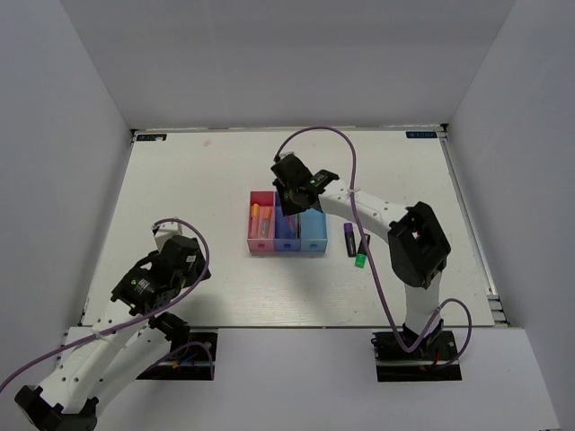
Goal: Sort the stationery into containers
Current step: Place the pen in the storage box.
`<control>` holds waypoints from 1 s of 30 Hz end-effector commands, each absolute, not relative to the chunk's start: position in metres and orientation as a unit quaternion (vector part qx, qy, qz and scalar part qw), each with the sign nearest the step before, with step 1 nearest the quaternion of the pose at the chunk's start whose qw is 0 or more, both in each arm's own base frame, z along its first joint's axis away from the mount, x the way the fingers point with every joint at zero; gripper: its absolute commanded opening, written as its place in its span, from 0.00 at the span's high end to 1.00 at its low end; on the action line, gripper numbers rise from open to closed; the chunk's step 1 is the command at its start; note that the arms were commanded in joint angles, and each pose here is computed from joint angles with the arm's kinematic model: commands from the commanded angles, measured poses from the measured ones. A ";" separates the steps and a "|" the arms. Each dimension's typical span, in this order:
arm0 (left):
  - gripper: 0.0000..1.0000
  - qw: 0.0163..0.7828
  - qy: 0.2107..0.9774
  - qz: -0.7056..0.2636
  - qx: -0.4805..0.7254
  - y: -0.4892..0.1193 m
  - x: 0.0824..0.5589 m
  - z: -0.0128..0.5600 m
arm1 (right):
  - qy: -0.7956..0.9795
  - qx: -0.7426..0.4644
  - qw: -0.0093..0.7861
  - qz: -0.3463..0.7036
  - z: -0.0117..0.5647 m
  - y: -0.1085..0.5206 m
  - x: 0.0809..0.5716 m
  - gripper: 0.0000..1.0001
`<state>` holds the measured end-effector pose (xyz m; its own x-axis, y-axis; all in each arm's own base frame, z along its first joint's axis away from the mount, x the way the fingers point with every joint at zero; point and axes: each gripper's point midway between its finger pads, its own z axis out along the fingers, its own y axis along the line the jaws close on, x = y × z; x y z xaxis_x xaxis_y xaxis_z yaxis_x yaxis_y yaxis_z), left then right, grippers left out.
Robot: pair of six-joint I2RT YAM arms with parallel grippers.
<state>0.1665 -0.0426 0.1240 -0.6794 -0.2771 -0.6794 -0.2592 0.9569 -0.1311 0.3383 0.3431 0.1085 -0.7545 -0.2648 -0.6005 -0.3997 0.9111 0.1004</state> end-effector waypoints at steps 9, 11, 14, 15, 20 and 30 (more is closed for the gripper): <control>0.24 0.370 0.917 -0.024 -0.145 -0.049 0.171 0.121 | 0.904 -0.194 0.348 0.154 0.160 0.337 0.330 0.58; 0.24 0.368 0.918 -0.024 -0.143 -0.050 0.171 0.120 | 0.900 -0.197 0.358 0.152 0.161 0.331 0.330 0.58; 0.24 0.368 0.918 -0.025 -0.143 -0.052 0.173 0.120 | 0.903 -0.193 0.355 0.144 0.158 0.325 0.330 0.60; 0.24 0.369 0.918 -0.029 -0.145 -0.053 0.174 0.121 | 0.905 -0.194 0.351 0.143 0.155 0.325 0.330 0.60; 0.26 0.367 0.918 -0.031 -0.148 -0.053 0.173 0.121 | 0.911 -0.190 0.331 0.158 0.144 0.336 0.327 0.65; 0.26 0.368 0.918 -0.027 -0.146 -0.050 0.170 0.120 | 0.922 -0.172 0.314 0.148 0.129 0.337 0.340 0.70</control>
